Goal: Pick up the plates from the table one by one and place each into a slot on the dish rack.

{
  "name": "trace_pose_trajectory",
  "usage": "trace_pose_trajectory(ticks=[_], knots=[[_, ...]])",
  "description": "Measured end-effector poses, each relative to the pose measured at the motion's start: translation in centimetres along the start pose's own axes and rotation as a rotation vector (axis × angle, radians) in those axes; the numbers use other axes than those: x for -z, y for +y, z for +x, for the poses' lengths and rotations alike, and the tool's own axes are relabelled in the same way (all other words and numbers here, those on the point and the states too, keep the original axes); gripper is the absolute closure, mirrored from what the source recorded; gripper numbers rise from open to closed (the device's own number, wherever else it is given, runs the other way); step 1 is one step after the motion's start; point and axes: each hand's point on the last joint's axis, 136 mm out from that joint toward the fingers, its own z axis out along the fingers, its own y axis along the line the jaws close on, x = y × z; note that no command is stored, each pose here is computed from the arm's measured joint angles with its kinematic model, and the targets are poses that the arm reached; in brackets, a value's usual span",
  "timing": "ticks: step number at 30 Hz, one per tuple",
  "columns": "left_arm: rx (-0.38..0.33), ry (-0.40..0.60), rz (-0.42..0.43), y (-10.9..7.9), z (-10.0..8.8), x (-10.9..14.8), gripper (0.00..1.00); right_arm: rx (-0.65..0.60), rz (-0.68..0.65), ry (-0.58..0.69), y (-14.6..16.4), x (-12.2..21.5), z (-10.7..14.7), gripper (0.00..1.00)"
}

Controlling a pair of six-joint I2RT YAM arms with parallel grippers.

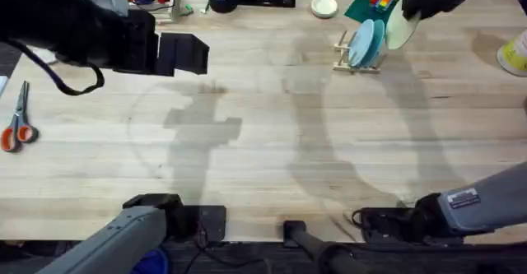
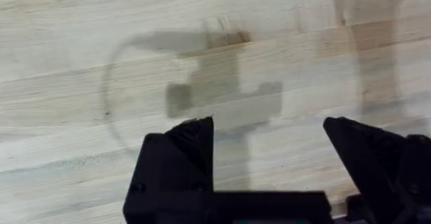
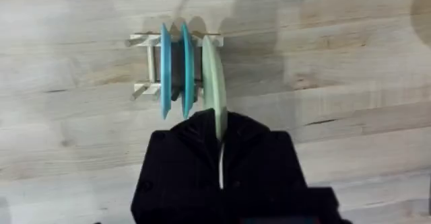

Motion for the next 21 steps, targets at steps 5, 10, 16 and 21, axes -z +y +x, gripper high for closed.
trace_pose_trajectory(ticks=[5,10,16,21], knots=[[0.000,0.000,0.000,-0.01,0.00,0.00,0.006,0.001,0.003,0.016,0.01,-0.66,0.07,0.970],[0.000,0.000,0.000,-0.01,0.00,0.00,0.006,0.000,0.002,0.013,0.02,-0.67,-0.02,0.970],[0.000,0.000,0.000,0.00,0.00,0.00,0.006,-0.001,0.001,0.002,0.06,-0.67,-0.29,0.970],[0.000,0.000,0.000,0.00,0.00,0.00,0.006,-0.001,0.002,0.007,0.09,-0.90,-0.26,0.970]])
